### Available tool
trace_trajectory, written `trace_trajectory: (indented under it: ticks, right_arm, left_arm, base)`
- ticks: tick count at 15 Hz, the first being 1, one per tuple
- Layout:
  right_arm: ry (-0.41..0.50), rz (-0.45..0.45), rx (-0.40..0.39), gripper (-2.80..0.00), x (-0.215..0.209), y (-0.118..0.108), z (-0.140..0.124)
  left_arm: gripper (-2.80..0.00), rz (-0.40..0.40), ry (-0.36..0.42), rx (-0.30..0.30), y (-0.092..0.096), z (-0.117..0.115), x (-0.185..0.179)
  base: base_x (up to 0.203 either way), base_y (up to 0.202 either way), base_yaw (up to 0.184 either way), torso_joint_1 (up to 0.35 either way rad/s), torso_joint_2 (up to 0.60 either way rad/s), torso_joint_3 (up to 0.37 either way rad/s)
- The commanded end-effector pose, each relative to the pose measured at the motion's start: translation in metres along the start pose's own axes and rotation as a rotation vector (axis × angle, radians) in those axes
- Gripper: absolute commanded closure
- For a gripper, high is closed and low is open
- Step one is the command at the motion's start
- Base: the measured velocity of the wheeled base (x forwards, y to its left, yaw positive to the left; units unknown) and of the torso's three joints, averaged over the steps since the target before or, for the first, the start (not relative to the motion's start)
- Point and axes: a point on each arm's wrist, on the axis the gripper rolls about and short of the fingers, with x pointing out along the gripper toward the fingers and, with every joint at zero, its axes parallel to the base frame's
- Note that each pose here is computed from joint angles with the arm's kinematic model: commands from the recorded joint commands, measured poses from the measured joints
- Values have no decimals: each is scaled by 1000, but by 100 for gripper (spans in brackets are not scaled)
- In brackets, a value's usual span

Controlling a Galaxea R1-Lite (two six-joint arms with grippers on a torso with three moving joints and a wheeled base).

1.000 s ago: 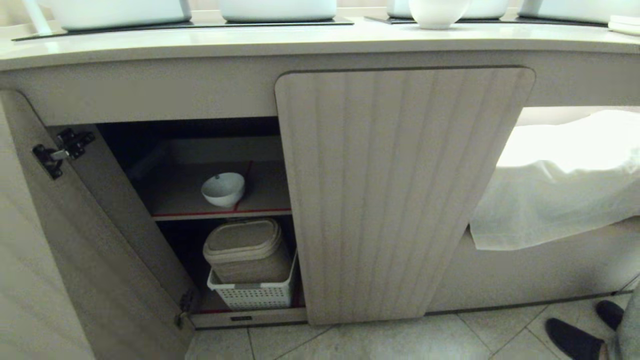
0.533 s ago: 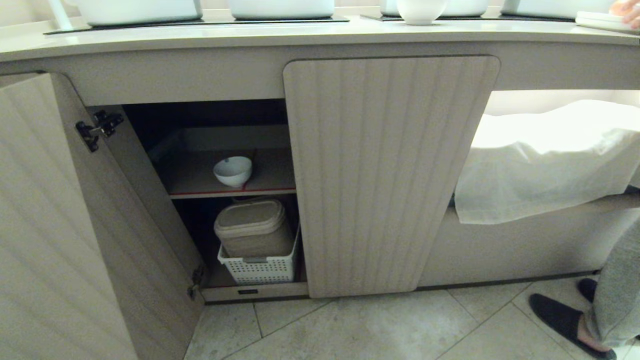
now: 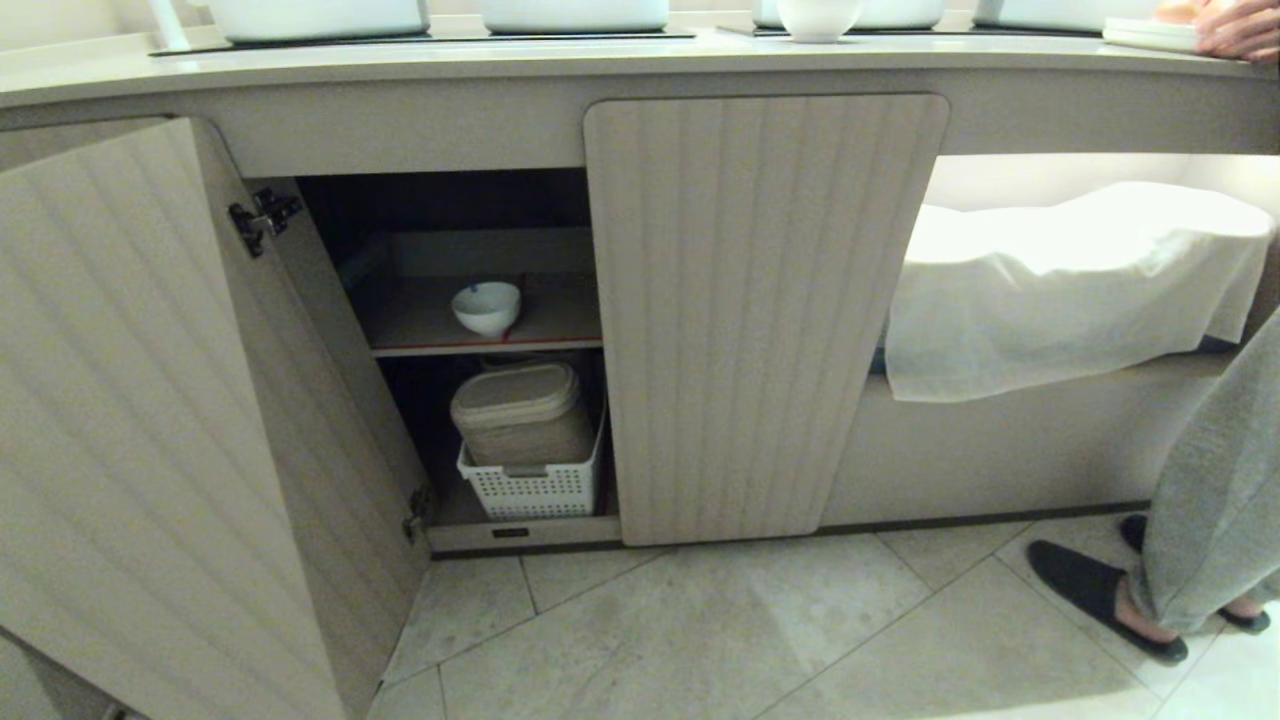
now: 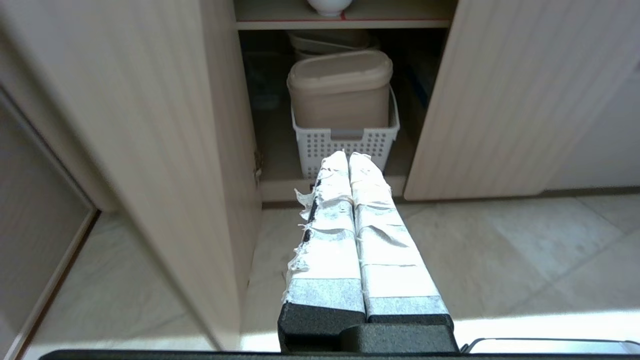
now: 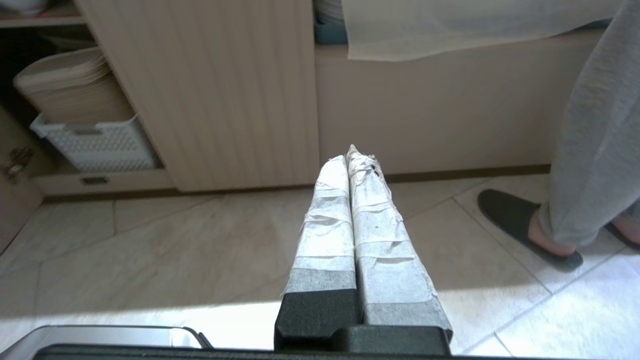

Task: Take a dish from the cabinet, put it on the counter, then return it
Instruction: Close the cabinet door

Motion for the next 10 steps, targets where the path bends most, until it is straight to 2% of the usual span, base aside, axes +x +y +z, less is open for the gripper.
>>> trace_trajectory:
  ticks: [1,8,10]
  right_arm:
    - [1,0,0,0,0,0,0]
    - [1,0,0,0,0,0,0]
    - [1,0,0,0,0,0,0]
  left_arm:
    - [0,0,1,0,0,0,0]
    - [0,0,1,0,0,0,0]
    - [0,0,1,0,0,0,0]
  base:
    - [-197,0,-4,-1,2,11]
    - [-190,0,0,1,2,2]
    - [-48,0,-2,-3,1,1]
